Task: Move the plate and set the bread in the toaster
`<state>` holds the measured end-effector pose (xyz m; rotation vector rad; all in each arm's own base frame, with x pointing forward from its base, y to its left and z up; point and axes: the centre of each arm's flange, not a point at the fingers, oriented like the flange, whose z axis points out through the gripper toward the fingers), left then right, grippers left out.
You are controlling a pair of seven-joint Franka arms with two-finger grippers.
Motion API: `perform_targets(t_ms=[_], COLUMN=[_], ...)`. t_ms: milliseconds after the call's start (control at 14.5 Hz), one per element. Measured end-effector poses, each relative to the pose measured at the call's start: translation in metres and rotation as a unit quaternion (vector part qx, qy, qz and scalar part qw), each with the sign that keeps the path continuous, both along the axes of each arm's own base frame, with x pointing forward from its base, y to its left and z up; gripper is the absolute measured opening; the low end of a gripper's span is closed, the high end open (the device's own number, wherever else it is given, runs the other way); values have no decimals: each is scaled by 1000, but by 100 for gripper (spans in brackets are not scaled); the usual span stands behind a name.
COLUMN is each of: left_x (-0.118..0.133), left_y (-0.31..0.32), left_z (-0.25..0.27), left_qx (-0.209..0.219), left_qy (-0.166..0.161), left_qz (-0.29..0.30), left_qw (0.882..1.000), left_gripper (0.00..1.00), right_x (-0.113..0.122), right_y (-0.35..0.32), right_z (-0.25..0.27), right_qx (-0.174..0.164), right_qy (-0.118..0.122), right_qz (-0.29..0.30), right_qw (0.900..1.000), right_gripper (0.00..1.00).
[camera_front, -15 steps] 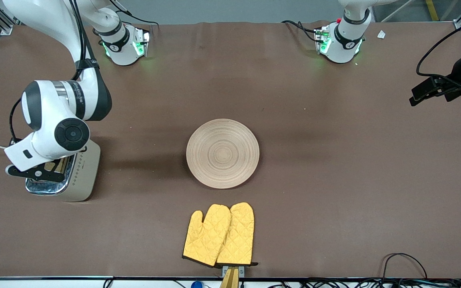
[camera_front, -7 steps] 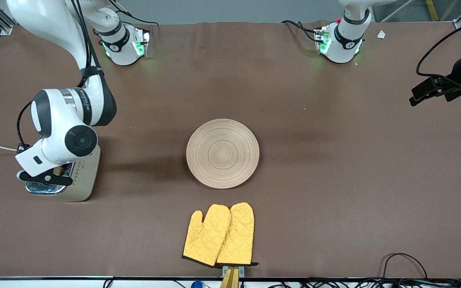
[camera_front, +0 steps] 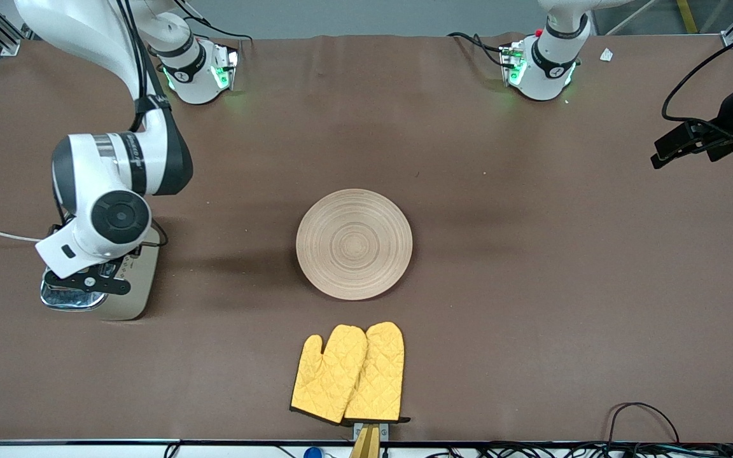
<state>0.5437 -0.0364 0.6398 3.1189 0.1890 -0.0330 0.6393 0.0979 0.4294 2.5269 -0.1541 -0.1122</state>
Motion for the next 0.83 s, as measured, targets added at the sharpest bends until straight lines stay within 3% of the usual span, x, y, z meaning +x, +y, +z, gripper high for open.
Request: perform_targets(t_ms=[138,413,551,826], left_x=[0,0,0,0], left_y=[0,0,0,0], left_z=[0,0,0,0], left_qx=[0,0,0,0], left_qy=[0,0,0,0], left_qz=[0,0,0,0], left_qw=[1000,1000,1000,1000], left_gripper=[100,100,100,100], right_x=[-4,-26,-35,-56], right_y=[12,24,24,-17], right_z=[46,149,179,212], right_qx=[72,174,201,220], right_qy=[-17,-45,-47,-8], right_qz=[-28,-48,-11,42], right_qw=[997,983,978,975], right_gripper=[100,100,100,100])
